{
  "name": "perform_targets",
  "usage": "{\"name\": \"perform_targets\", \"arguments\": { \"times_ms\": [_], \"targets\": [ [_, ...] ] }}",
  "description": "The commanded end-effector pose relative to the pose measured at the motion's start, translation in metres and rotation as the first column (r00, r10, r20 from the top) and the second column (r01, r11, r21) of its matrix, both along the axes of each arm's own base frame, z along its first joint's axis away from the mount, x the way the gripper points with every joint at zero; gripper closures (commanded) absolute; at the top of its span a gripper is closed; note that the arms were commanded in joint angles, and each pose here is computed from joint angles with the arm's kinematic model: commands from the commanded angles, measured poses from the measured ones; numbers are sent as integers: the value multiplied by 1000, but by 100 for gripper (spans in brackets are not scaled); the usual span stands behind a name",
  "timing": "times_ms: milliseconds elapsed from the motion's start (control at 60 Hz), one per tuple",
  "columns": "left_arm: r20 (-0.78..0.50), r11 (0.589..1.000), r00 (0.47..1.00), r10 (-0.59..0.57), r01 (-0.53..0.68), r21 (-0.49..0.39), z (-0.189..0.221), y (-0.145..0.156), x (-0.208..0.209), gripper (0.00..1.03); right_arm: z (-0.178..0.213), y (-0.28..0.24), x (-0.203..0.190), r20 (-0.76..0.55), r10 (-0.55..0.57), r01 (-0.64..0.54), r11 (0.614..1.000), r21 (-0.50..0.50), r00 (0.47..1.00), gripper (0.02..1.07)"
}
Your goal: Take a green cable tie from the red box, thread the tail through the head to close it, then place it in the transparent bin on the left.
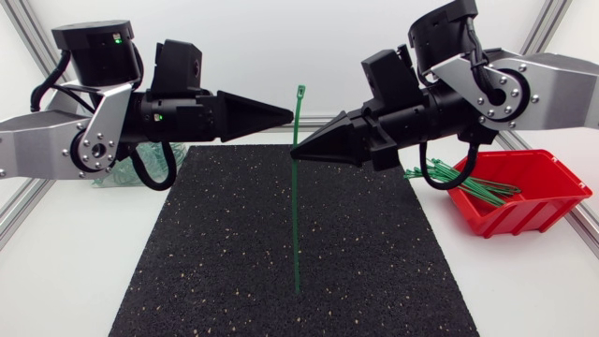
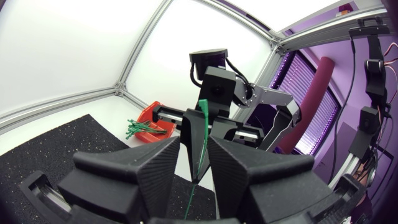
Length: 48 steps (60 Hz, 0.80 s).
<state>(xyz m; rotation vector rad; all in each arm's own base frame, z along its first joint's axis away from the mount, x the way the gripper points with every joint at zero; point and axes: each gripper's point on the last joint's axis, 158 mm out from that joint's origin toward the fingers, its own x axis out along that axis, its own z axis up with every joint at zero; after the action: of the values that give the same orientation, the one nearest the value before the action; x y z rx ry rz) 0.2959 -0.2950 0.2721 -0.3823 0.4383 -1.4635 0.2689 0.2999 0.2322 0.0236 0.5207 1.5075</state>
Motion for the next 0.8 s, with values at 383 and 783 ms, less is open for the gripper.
{"name": "perform_targets", "arguments": {
  "times_ms": [383,783],
  "targets": [
    [7,1000,1000,-10,10,-15,12,0,9,69,-20,6,-4,-69,17,-19,1000,-22,997,101],
    [22,999,999,-38,38,0,4,-4,3,76,-25,7,-4,-84,21,-23,999,-30,996,101]
  ]
}}
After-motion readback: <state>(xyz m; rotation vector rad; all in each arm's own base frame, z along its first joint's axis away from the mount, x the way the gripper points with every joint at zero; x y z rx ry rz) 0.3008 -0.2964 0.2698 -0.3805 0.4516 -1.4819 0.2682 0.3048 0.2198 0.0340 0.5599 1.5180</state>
